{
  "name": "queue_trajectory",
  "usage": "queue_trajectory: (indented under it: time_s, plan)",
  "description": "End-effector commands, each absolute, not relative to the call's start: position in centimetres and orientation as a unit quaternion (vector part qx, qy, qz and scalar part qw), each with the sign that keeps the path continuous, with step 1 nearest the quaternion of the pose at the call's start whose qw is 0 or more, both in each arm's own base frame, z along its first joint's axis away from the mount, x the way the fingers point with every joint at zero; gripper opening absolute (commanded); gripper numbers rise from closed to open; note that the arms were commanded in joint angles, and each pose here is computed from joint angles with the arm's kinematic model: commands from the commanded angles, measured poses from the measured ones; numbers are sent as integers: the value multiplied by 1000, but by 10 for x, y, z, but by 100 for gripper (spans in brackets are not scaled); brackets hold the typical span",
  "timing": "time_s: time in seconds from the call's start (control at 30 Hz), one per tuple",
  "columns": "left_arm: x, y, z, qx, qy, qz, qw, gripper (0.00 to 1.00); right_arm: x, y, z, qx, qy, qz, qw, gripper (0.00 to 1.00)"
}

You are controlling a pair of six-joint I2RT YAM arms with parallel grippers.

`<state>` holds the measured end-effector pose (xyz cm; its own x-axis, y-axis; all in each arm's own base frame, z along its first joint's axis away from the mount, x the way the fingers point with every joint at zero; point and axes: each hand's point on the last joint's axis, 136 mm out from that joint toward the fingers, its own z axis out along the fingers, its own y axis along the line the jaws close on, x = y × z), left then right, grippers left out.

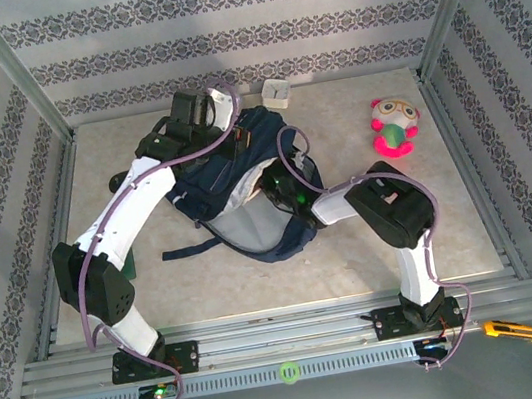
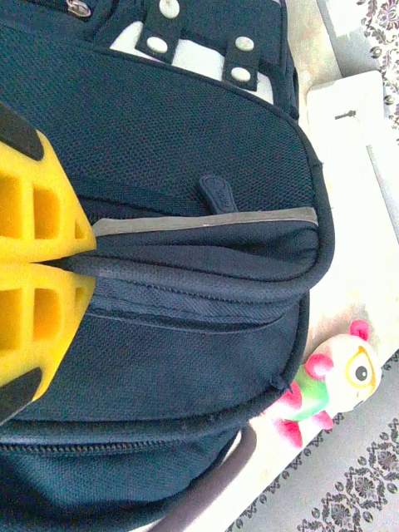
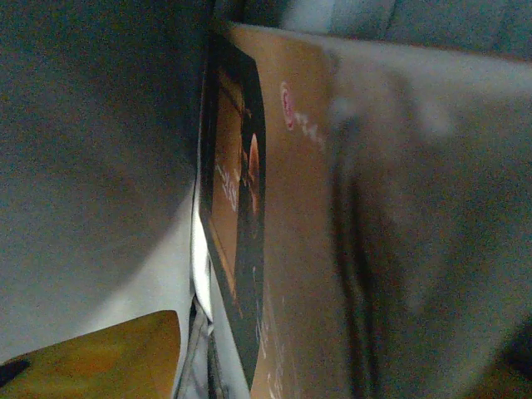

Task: Pack books, pencil case, and school supplies into a backpack

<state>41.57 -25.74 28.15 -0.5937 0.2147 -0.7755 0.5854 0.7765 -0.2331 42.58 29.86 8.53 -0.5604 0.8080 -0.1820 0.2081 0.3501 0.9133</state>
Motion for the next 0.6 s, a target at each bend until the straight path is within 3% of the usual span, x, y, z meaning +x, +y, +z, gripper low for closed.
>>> queue_trajectory:
  time_s: [0.0,0.4,0.5,0.53,0.57]
  plan:
    - [426,-248,329,228,826,-244,455,0,404,292,87,329,768,455,310,59]
    - [425,-240,277,264,843,-213,417,2,315,242,146,245,808,438,307,59]
    - [413,-245,258,274,851,-234,383,10,294,213,170,217,831,393,329,60]
    - [408,-247,253,278,852,-242,372,16,289,203,178,211,835,379,338,61]
    - [402,-248,247,277,856,-248,358,29,284,192,188,205,839,364,348,61]
